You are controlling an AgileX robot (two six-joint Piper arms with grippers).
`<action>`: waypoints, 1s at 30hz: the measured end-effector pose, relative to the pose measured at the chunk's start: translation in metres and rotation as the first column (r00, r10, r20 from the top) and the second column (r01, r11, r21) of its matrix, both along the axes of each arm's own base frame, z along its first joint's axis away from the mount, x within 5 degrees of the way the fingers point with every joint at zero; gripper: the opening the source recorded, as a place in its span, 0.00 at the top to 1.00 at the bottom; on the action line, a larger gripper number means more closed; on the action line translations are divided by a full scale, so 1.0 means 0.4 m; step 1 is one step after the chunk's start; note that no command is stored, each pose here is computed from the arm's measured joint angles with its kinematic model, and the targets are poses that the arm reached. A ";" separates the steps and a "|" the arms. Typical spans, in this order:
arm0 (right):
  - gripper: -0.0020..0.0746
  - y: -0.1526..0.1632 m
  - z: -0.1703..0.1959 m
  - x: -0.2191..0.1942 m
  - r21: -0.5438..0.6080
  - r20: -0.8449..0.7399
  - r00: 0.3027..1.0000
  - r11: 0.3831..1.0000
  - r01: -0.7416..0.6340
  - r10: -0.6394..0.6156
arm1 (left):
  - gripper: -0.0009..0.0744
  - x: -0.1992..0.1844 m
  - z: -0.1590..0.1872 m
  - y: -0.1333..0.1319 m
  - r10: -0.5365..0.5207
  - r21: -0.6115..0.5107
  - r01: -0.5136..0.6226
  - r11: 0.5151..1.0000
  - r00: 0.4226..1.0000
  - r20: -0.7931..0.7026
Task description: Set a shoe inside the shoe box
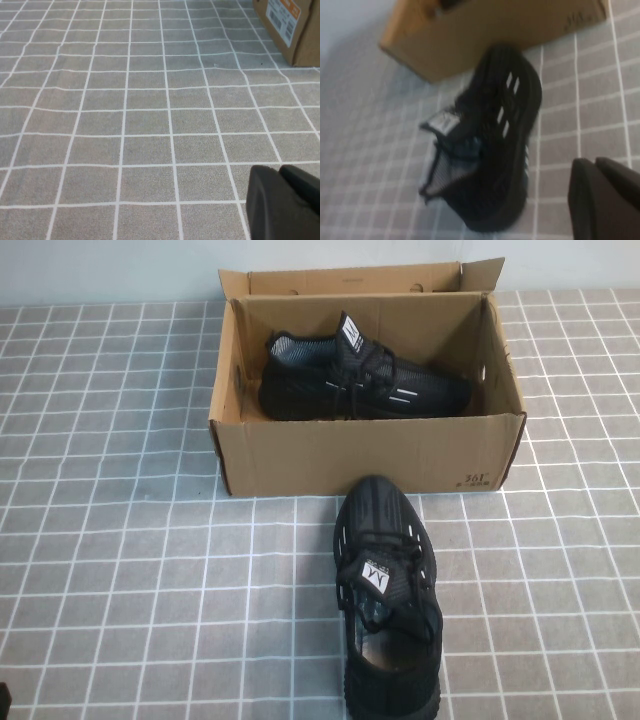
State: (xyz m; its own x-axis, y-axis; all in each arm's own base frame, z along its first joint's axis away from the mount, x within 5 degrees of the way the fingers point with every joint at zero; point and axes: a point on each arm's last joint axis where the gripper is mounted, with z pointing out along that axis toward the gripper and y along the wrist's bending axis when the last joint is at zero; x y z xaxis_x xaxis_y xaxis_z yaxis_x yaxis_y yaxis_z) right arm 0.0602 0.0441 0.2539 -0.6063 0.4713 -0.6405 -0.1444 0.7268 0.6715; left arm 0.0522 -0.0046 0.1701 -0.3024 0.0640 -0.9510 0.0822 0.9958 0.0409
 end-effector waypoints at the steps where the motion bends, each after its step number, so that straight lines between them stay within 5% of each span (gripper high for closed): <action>1: 0.99 0.004 0.014 0.007 -0.038 -0.039 0.999 0.999 -0.035 0.034 | 0.99 0.000 0.000 0.000 0.000 0.000 0.000 1.000 1.000 0.000; 8: 0.99 0.023 0.102 0.112 -0.232 -0.270 0.945 0.940 -0.249 0.184 | 0.99 0.000 0.000 0.000 0.000 0.000 0.000 1.000 1.000 0.000; 19: 0.99 0.095 0.123 0.309 -0.290 -0.425 0.844 0.834 -0.469 0.327 | 0.99 0.000 0.000 0.000 0.000 0.000 0.000 1.000 1.000 0.000; 25: 0.99 0.230 0.112 0.353 -0.335 -0.472 0.735 0.673 -0.660 0.486 | 0.99 0.000 0.000 0.000 0.000 0.000 0.000 1.000 1.000 0.000; 30: 0.99 0.365 0.097 0.332 -0.433 -0.514 0.600 0.418 -0.799 0.613 | 0.99 0.000 0.000 0.000 0.000 0.000 0.000 1.000 1.000 0.000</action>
